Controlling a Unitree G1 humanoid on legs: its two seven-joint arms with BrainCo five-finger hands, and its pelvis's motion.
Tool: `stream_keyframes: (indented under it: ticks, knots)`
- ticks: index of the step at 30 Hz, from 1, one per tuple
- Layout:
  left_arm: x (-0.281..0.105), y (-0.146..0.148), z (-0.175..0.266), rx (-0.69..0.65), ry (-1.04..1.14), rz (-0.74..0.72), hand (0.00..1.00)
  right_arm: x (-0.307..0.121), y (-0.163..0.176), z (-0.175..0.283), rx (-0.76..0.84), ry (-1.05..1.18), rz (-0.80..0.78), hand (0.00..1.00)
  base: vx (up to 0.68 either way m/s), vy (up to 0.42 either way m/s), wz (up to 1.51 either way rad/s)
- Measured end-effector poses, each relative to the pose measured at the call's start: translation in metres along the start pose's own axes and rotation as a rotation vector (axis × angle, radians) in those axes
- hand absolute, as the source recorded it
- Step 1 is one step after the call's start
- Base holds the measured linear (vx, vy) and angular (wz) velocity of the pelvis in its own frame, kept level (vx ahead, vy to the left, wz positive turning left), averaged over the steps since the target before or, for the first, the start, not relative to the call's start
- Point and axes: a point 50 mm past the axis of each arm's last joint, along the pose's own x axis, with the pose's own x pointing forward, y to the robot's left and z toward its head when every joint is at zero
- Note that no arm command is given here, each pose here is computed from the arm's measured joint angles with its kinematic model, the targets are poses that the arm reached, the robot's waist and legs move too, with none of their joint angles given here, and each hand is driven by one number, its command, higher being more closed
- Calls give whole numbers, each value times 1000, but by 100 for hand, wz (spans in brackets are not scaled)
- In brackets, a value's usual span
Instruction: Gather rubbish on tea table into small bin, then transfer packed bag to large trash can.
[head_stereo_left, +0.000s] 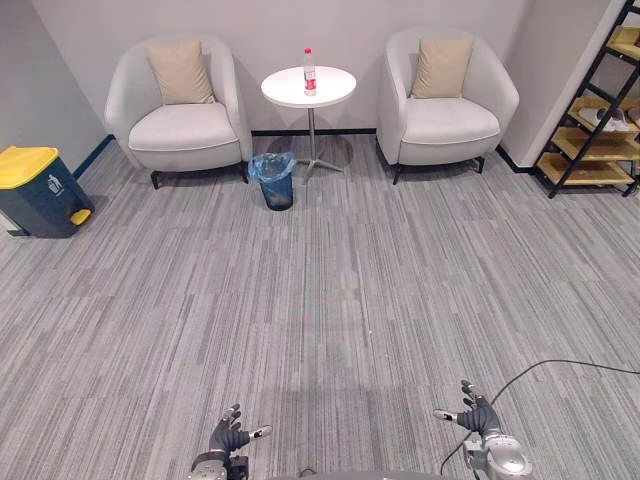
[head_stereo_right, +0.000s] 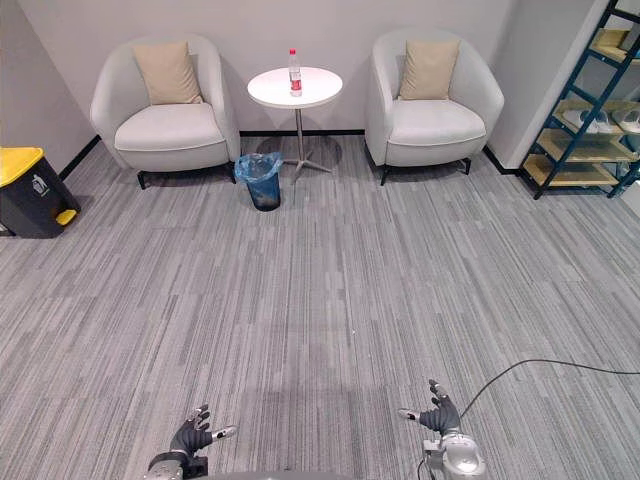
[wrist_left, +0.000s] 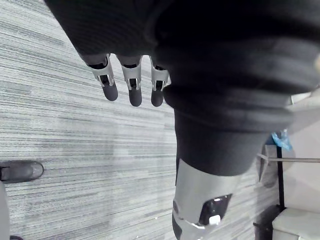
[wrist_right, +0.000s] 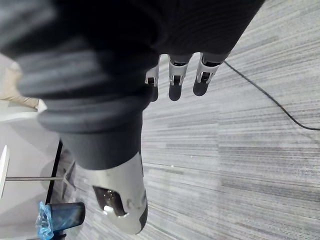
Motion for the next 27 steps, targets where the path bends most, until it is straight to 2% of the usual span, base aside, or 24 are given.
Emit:
stream_keyframes:
  ticks: [10,27]
  knots:
    - [0,-1,1,-3,-8,4,0,-1,0,-1,3,4,1,0,-22,-12,0]
    - [0,-2,1,-1,-7,-1,0,-1,7,-3,108,10,2,0,0,0,0]
